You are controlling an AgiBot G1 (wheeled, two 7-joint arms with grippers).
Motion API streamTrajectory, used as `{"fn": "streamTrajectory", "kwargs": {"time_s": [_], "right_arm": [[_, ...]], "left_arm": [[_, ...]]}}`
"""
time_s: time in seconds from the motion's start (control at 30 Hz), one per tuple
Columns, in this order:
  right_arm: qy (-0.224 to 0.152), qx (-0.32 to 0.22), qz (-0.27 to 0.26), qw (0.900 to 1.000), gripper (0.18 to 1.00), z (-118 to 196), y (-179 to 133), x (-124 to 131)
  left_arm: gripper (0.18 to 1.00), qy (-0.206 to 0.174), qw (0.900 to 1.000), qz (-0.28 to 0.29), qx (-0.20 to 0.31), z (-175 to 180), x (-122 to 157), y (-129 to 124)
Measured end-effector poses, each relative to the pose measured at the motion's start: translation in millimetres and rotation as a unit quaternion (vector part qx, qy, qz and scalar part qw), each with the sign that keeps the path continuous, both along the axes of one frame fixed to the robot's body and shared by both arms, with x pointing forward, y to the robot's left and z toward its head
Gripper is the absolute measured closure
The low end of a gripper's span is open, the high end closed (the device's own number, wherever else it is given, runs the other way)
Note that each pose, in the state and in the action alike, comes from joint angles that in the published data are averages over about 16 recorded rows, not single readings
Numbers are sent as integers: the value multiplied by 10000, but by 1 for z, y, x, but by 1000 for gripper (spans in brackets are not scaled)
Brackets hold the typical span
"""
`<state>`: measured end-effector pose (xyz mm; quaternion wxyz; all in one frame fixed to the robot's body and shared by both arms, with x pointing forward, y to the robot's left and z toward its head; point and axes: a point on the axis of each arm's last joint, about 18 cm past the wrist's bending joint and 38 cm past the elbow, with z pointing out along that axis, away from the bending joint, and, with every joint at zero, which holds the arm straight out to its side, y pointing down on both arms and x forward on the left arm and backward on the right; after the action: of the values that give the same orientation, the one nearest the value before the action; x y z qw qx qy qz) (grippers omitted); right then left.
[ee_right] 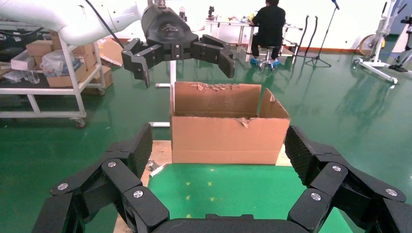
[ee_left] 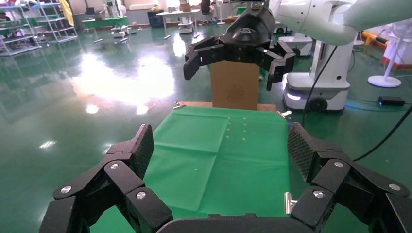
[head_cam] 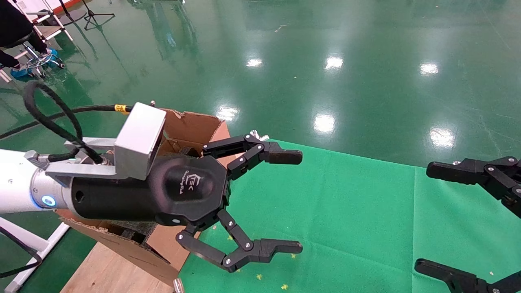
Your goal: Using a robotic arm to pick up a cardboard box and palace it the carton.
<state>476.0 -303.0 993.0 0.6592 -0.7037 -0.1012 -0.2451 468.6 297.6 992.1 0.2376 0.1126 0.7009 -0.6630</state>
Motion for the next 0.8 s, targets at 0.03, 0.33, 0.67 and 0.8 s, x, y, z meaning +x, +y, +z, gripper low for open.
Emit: {"fn": "streamTrajectory", "kwargs": {"time_s": [0.03, 0.33, 0.67, 0.8], "right_arm": [[0, 0, 0, 10000, 178, 0, 0, 0], [0, 0, 0, 10000, 178, 0, 0, 0], [0, 0, 1, 10000, 178, 0, 0, 0], [0, 0, 1, 10000, 178, 0, 0, 0]], "left_arm": [[184, 3, 10000, 12, 2, 0, 1, 0], [183, 23, 10000, 87, 13, 0, 4, 2], [183, 31, 9999, 125, 20, 0, 6, 2], [183, 34, 9999, 133, 21, 0, 7, 2]]}}
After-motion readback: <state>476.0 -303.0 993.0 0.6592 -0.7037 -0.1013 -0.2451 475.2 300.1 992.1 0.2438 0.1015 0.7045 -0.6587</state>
